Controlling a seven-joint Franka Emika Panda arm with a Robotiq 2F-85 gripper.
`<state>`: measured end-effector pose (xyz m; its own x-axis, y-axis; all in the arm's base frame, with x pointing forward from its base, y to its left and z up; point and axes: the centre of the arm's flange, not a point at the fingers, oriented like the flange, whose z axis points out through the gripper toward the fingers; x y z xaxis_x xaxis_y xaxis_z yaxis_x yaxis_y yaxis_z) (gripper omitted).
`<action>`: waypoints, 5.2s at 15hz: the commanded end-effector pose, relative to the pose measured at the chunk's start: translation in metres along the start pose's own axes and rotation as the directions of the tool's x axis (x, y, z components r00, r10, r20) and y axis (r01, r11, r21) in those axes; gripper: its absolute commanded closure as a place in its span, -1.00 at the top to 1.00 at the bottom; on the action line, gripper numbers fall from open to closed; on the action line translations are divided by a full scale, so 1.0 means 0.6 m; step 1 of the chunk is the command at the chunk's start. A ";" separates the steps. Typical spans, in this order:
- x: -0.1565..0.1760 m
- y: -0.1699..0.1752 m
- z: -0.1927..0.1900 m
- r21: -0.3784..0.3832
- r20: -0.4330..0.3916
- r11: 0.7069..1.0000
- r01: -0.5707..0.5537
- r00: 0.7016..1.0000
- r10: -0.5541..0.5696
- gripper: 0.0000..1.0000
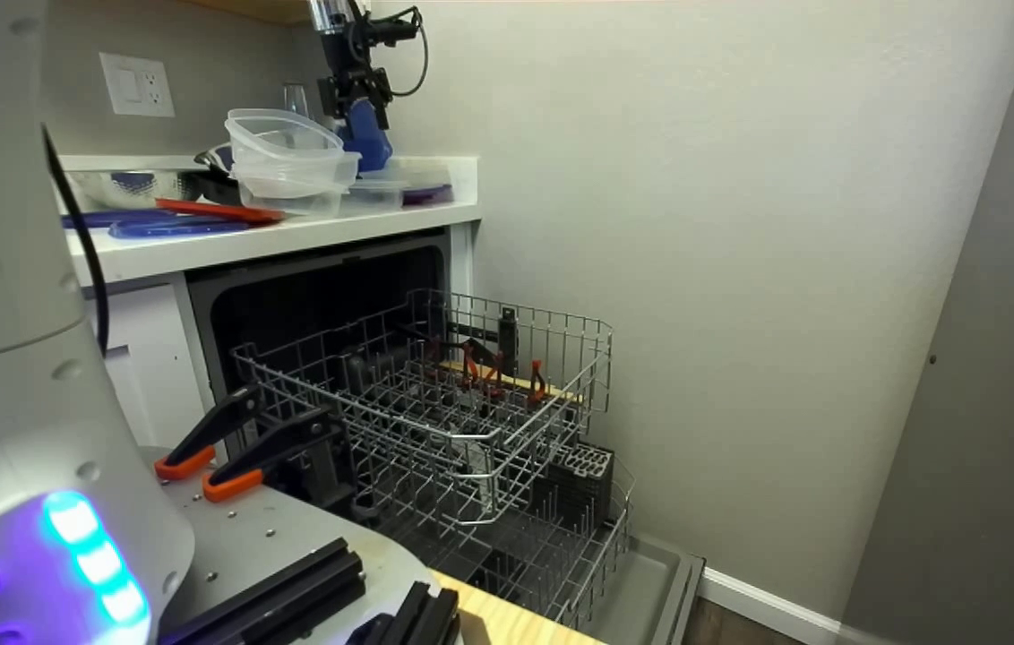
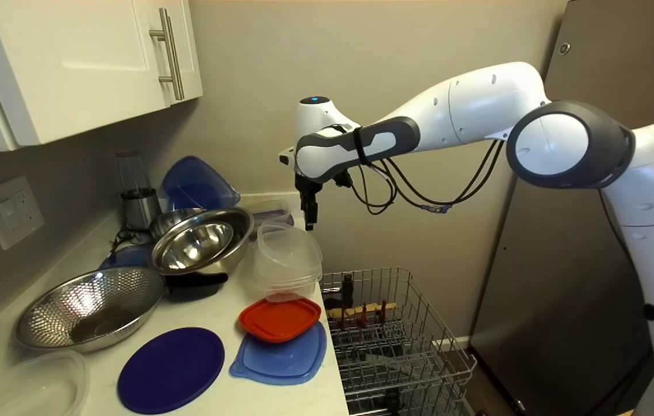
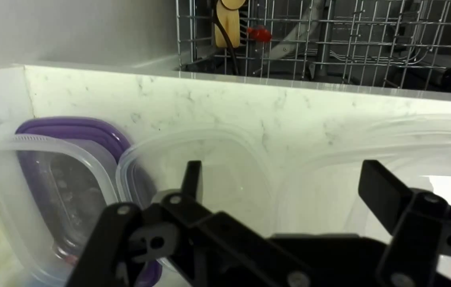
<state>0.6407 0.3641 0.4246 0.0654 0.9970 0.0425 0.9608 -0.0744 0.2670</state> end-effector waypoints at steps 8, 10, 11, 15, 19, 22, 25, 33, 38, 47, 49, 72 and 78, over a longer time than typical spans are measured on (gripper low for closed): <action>0.039 0.048 -0.017 0.173 -0.067 0.974 0.147 0.988 -0.137 1.00; 0.034 0.053 -0.031 0.189 -0.067 0.970 0.154 0.987 -0.143 1.00; 0.034 0.054 -0.036 0.196 -0.069 0.968 0.158 0.987 -0.147 1.00; 0.054 0.035 -0.058 0.203 -0.117 0.958 0.204 0.976 -0.183 1.00; 0.082 0.010 -0.054 0.234 -0.156 0.946 0.226 0.969 -0.193 1.00; 0.092 -0.003 -0.047 0.254 -0.189 0.938 0.236 0.963 -0.191 1.00; 0.095 -0.006 -0.045 0.253 -0.209 0.938 0.235 0.960 -0.184 1.00; 0.092 -0.006 -0.043 0.230 -0.265 0.945 0.234 0.949 -0.171 -0.42; 0.103 -0.008 -0.030 0.237 -0.294 0.945 0.226 0.944 -0.152 -0.94; 0.089 0.012 -0.046 0.223 -0.280 0.957 0.186 0.952 -0.120 -0.92; 0.071 0.030 -0.068 0.225 -0.306 0.960 0.167 0.947 -0.093 -0.92; -0.260 0.170 -0.066 0.083 -0.359 0.800 -0.594 0.731 0.580 -0.92; -0.284 0.143 0.036 0.176 -0.231 0.734 -0.656 0.698 0.678 -0.92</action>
<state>0.7445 0.1903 0.4312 0.5896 0.6689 0.4527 0.7370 -0.6748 0.0371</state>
